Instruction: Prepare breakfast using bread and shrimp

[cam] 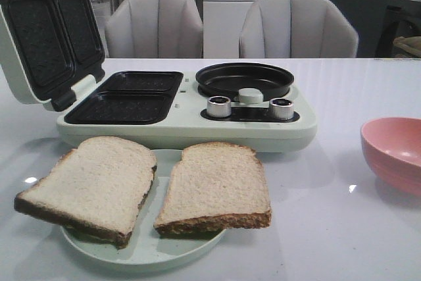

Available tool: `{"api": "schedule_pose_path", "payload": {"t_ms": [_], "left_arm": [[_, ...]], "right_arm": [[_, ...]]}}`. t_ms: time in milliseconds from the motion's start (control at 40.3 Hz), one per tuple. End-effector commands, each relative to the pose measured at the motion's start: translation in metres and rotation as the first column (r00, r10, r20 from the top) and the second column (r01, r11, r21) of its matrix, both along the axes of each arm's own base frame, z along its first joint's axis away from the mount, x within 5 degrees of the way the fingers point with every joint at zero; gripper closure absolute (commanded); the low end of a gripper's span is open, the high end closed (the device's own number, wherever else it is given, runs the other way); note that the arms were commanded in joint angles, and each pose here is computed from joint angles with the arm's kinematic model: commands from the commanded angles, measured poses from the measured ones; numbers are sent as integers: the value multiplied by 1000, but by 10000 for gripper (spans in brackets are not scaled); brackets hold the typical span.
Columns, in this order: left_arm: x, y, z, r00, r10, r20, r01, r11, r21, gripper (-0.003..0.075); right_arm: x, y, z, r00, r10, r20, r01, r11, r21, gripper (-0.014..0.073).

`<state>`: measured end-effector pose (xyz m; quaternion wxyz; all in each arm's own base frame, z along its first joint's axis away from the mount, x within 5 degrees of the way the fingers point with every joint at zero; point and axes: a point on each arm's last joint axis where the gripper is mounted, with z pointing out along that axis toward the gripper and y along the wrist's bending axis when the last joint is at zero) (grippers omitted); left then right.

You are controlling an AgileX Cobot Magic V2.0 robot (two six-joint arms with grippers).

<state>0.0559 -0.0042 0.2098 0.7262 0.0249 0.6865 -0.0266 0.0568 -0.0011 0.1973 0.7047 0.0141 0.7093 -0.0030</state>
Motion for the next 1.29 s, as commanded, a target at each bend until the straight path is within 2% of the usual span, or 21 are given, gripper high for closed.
{"api": "schedule_pose_path", "payload": {"t_ms": [0,521,596,844,943,1067,1191,1266], "left_arm": [[-2,1,7,994,1,105,0,1000,-12,620],[-2,0,7,994,2,108,-1,1000,-3,620],[-3,0,10,990,2,142,-8,999,43,621],[-3,0,12,986,3,164,-10,999,38,621],[-5,1,18,976,7,218,-11,1000,15,621],[-10,2,39,965,10,262,-5,1000,-22,620],[-25,2,83,944,6,330,8,999,-40,621],[-34,2,112,948,-4,320,17,999,-38,621]], "right_arm": [[-3,-1,15,992,-8,129,8,1000,-6,560],[-3,-1,15,992,-8,129,8,1000,-6,560],[-3,-1,15,992,-8,129,8,1000,-6,560],[-3,-1,16,991,-9,137,9,1000,-6,560],[-4,-1,20,987,-10,158,11,1000,-4,560],[-9,0,43,980,-6,200,7,1000,-6,560],[-22,1,79,970,5,243,-3,1000,-11,560],[-29,2,102,966,11,257,-8,1000,-14,560]]}}
